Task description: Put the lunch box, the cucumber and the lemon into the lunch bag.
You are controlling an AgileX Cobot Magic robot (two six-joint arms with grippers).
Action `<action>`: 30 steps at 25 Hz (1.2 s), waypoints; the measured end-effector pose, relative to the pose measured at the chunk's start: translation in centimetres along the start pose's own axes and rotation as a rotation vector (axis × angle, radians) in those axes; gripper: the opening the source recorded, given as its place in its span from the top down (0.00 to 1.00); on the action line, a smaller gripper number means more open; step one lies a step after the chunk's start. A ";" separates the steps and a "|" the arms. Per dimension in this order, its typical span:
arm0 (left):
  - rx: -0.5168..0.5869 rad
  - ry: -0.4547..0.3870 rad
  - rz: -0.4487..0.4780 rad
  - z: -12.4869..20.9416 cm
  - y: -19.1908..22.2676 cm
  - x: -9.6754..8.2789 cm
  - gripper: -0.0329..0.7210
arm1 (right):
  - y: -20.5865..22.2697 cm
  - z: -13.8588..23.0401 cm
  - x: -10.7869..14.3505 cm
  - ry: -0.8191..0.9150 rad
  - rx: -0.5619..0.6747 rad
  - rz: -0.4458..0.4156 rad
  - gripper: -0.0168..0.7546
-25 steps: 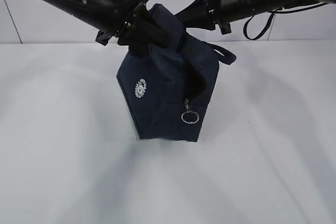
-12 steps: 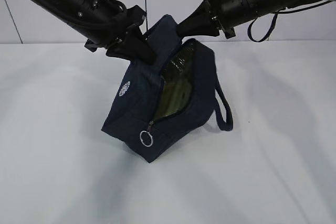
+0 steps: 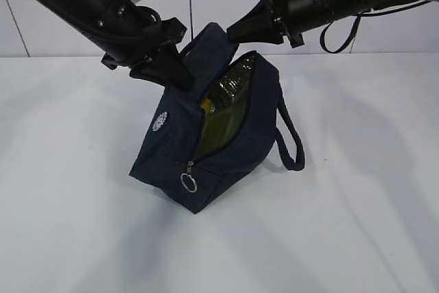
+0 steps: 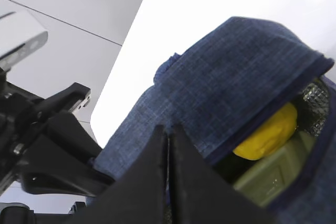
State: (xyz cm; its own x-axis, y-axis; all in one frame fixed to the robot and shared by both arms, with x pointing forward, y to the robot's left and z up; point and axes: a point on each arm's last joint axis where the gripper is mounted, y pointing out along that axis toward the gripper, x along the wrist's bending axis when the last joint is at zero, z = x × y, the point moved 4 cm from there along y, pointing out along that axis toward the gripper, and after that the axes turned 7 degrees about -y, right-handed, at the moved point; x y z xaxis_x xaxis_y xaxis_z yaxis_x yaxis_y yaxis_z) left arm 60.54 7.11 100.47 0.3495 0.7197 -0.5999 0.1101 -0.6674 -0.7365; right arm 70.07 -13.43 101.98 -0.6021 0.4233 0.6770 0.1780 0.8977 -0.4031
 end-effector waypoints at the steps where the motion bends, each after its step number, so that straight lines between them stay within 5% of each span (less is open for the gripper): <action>1: 0.002 0.001 -0.007 0.0 0.0 0.1 0.94 | -0.2 -0.1 -0.1 0.000 -0.007 -0.001 0.98; 11: -0.020 -0.042 -0.076 -0.6 -1.4 2.8 0.94 | -0.3 -0.2 -0.1 0.005 -0.017 -0.007 0.93; 20: 0.007 -0.092 -0.106 -0.6 -0.5 5.5 0.94 | 0.0 0.7 -0.7 0.070 0.053 0.053 0.48; 30: 0.011 -0.097 -0.104 -0.6 -0.3 5.7 0.94 | 1.9 1.9 0.2 0.124 0.147 0.088 0.45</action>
State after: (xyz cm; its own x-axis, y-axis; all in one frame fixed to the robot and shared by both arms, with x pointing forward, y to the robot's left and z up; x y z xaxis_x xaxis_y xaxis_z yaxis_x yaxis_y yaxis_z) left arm 63.04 11.28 97.50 0.2451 0.8001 -0.5475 0.1308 -0.5869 -0.7991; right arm 68.77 -11.87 100.13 -0.4870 0.5191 0.7024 0.1049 0.8331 -0.5430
